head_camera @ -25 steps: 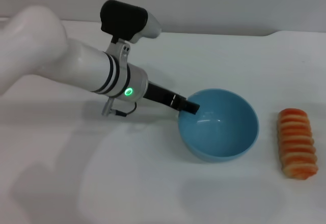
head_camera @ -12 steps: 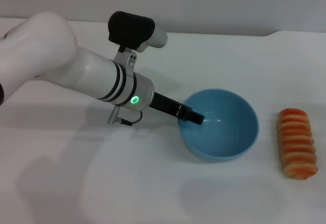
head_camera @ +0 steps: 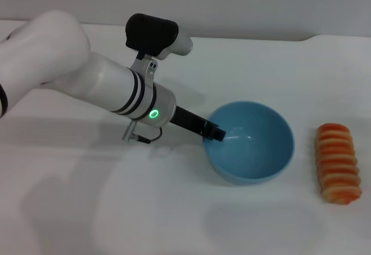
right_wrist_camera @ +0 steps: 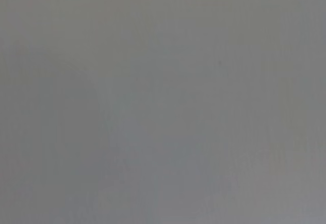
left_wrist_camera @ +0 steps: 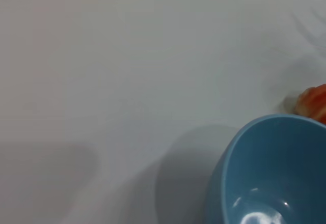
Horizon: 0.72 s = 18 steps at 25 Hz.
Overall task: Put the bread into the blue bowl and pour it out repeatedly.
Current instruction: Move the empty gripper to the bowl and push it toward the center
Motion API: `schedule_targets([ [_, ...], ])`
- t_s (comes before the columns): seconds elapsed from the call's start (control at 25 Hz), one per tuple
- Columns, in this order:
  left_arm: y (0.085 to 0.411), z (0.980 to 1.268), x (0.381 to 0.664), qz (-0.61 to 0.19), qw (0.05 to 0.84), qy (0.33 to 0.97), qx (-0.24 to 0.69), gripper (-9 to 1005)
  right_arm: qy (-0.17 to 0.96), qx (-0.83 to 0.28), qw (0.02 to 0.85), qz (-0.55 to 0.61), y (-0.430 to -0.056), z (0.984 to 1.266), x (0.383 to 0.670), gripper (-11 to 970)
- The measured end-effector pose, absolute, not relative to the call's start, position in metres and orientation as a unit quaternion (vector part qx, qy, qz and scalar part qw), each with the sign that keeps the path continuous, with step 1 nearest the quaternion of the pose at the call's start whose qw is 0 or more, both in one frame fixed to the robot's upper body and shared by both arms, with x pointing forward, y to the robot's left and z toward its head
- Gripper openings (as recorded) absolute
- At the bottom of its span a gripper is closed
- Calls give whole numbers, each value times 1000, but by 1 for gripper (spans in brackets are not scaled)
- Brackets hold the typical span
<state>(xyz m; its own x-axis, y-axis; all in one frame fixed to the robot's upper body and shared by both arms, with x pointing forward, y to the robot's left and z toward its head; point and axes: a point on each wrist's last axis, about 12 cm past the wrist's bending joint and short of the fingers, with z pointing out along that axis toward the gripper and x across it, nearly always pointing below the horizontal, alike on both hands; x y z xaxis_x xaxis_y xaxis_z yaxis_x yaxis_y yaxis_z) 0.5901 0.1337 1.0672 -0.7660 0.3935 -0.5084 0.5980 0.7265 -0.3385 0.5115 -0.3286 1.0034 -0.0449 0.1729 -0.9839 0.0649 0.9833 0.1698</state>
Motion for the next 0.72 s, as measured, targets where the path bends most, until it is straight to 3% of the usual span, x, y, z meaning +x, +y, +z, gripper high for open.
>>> schedule_targets([
  [0.44,133,1066,590,-247,208,906,272,132,720,82,688,41,-328,1004,512,701],
  [0.72,131,1090,610,-229,247,895,293,17,720,85,688,42,-328,1004,512,701],
])
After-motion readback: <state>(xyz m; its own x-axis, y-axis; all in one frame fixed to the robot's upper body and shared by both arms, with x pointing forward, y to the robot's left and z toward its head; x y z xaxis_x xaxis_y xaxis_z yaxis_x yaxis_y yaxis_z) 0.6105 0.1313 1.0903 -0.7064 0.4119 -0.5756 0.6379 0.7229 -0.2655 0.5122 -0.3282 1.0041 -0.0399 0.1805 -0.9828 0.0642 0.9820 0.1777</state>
